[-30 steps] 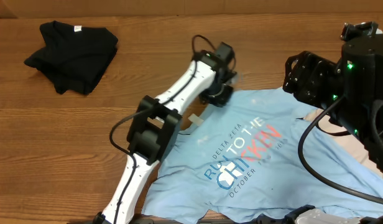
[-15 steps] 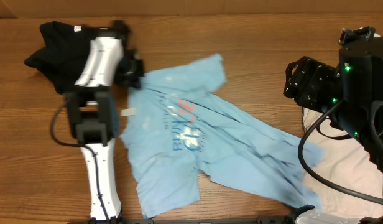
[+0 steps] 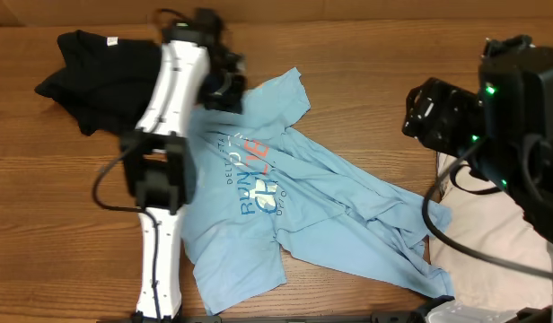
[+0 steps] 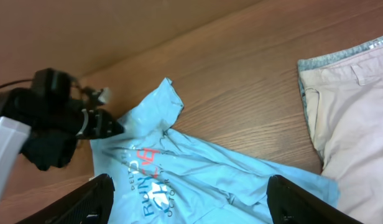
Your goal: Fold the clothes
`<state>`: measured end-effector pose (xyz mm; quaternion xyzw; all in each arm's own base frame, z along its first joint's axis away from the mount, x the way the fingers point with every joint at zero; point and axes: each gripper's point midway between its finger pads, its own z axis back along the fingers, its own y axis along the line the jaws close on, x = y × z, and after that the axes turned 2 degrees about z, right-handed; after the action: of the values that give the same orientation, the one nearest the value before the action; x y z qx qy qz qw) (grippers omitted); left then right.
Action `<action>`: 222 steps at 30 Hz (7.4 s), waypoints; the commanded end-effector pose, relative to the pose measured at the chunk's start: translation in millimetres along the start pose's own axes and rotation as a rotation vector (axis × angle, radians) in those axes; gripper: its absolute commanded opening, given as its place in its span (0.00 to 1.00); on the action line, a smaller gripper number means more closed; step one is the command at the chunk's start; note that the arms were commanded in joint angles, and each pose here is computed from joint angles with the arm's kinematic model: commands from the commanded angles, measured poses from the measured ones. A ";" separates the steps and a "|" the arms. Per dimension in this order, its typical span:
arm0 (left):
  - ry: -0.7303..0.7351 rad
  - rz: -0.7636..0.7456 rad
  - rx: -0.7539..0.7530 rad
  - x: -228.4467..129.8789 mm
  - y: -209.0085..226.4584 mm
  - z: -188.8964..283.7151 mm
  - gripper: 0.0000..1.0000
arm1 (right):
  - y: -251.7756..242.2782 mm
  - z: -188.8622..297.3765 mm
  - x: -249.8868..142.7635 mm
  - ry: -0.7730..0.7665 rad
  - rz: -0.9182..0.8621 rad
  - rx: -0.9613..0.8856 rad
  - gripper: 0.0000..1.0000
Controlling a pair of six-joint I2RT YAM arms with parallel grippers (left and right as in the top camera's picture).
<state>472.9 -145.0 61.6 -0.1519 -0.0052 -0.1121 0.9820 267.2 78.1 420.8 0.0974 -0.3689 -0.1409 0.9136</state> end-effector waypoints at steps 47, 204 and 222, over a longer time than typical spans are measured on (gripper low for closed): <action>-0.361 0.082 0.010 27.6 9.1 162.1 0.22 | -82.4 -260.7 -181.2 0.575 -0.005 -0.174 0.20; -0.079 -0.032 0.126 -22.5 -23.0 96.5 0.56 | -157.2 -456.9 -136.1 0.300 -0.207 -0.070 0.04; 0.031 0.316 0.231 -54.5 0.6 87.5 0.17 | -88.1 -328.8 53.3 0.085 0.007 0.276 0.20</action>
<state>424.4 -122.3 149.5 -0.0688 0.0077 -0.0493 0.9964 514.0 -12.0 97.7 0.2032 -0.2551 -0.1495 0.9334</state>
